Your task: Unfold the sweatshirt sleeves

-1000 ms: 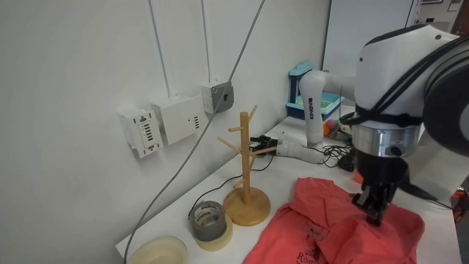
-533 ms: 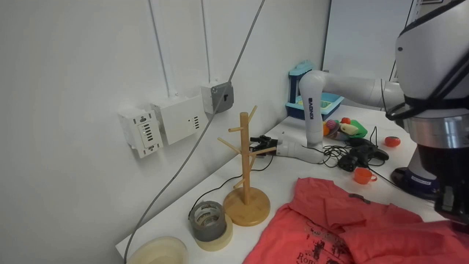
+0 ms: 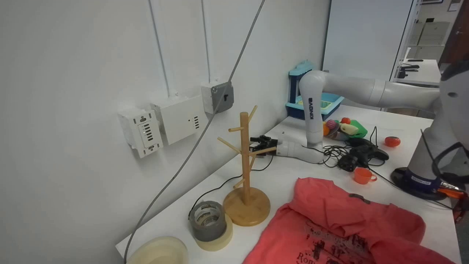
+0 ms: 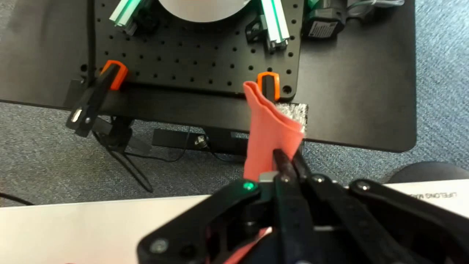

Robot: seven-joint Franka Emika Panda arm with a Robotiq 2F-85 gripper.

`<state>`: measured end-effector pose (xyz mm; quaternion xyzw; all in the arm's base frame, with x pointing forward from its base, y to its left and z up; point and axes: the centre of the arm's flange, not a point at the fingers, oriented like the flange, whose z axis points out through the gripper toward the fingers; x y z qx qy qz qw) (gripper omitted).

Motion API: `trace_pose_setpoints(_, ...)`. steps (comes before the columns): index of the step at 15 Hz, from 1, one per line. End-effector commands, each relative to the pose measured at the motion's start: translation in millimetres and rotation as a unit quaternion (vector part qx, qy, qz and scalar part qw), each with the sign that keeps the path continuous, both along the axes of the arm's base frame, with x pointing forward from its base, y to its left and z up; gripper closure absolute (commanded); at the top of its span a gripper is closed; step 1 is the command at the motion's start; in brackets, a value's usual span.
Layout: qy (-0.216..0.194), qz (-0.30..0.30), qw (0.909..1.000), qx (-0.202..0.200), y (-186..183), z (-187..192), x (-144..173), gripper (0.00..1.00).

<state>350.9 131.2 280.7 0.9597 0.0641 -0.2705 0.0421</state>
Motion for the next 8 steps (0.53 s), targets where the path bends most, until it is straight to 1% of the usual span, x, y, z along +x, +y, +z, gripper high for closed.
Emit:
trace_pose_setpoints(1,-0.008,0.013,0.9983,0.056,27.0,-0.7,-24.8,0.99)
trace_pose_setpoints(2,-0.012,0.011,0.9975,0.069,35.3,-4.6,-26.5,0.99)
trace_pose_setpoints(3,-0.032,0.003,0.996,0.083,45.9,-11.8,-25.1,0.99)
trace_pose_setpoints(4,-0.04,-0.007,0.9947,0.095,55.0,-17.2,-23.2,0.99)
trace_pose_setpoints(8,-0.09,-0.045,0.9853,0.138,87.4,-33.7,-20.1,0.99)
